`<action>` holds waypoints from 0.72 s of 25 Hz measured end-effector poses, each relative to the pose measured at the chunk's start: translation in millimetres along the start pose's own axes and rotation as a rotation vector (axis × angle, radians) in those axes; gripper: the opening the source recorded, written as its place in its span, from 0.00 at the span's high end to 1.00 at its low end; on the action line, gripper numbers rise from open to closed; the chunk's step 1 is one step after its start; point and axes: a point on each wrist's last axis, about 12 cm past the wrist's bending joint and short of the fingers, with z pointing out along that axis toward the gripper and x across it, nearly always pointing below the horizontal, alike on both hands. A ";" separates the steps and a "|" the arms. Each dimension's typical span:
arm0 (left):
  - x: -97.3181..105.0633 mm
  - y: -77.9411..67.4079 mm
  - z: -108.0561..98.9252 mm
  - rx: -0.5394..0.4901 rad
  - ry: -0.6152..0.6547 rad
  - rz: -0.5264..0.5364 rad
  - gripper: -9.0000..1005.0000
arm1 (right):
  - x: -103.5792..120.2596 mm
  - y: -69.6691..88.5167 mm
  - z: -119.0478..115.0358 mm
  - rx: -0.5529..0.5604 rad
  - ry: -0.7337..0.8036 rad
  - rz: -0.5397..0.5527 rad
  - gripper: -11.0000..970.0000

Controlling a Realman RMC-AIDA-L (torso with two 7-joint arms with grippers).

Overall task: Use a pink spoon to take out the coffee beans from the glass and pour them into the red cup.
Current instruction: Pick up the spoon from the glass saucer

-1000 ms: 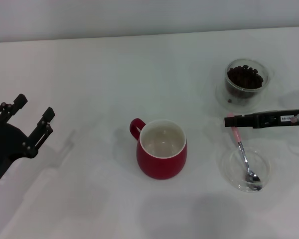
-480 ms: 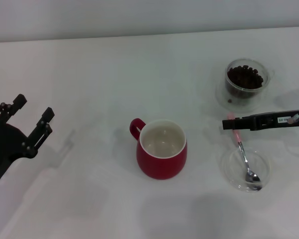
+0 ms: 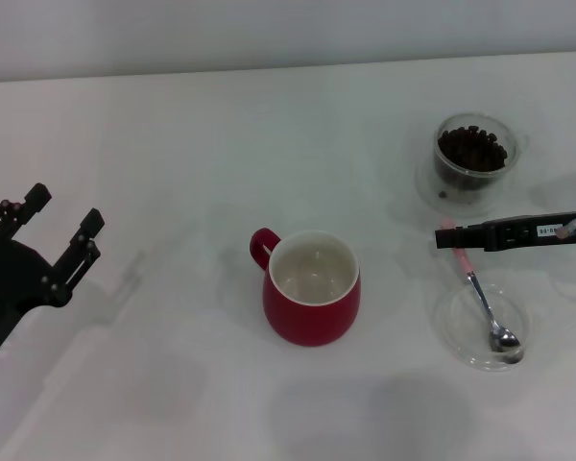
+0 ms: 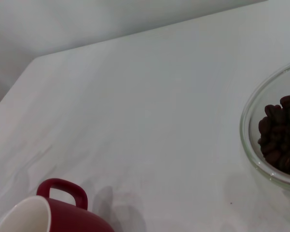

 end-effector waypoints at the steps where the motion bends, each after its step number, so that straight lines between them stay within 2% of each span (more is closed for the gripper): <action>1: 0.0 0.0 0.0 0.000 0.000 0.000 0.35 | 0.0 0.0 0.0 0.000 0.000 0.000 0.81; 8: 0.0 0.0 0.0 0.000 0.000 0.000 0.35 | 0.3 0.4 -1.4 -0.008 -0.008 0.006 0.83; 18: 0.1 -0.7 0.2 0.000 0.000 -0.001 0.35 | 0.2 -2.7 -15.0 0.001 -0.099 0.025 0.83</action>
